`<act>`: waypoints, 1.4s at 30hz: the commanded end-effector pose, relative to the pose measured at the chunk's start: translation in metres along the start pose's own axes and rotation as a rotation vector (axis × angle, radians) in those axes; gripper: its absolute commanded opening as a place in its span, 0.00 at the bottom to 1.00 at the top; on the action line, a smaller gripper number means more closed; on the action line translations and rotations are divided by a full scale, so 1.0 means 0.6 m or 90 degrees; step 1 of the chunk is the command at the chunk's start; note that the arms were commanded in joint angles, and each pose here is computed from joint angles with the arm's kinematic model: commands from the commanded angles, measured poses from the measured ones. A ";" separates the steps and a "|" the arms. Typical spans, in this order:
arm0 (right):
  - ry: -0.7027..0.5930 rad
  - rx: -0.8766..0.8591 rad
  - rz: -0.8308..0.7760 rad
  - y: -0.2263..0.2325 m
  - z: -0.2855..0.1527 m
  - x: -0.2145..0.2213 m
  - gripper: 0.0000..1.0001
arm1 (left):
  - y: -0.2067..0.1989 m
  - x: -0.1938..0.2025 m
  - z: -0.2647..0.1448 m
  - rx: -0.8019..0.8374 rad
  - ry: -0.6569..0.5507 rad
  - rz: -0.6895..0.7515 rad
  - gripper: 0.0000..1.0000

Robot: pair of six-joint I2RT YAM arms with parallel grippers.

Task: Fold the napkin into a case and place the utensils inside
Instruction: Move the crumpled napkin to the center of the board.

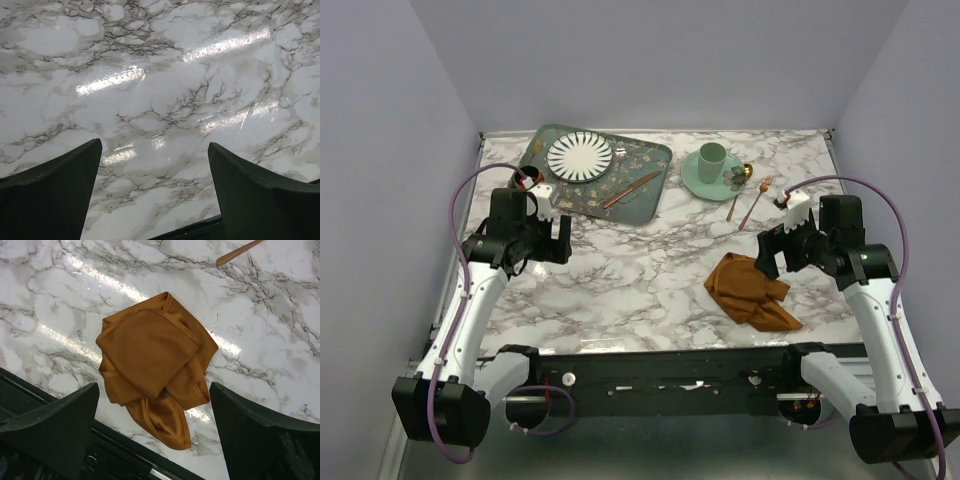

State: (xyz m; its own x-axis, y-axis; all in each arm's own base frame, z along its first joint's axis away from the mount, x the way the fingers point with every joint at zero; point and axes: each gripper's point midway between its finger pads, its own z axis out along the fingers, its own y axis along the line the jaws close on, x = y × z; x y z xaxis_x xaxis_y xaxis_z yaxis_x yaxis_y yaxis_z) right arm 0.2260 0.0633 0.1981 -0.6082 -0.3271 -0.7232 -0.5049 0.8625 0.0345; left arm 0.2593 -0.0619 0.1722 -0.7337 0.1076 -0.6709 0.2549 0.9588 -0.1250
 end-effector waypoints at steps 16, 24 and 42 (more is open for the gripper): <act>0.278 -0.118 -0.024 -0.017 0.080 0.104 1.00 | -0.012 -0.050 -0.031 0.029 -0.046 0.065 0.99; 0.354 -0.174 0.007 -0.016 0.163 0.130 1.00 | -0.011 -0.037 -0.026 0.026 -0.036 0.060 0.99; 0.045 -0.435 -0.092 0.203 0.115 -0.111 0.01 | -0.044 -0.057 -0.031 0.106 -0.034 0.085 0.99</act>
State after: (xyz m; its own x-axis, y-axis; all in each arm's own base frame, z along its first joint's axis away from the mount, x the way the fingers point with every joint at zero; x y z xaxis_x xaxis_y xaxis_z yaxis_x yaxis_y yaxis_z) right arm 0.2503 0.1657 0.1190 -0.7264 -0.5349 -0.4315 -0.6869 0.5463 0.4792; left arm 0.2646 -0.0674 0.1914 -0.6981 0.1932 -0.6894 0.3534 0.9304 -0.0971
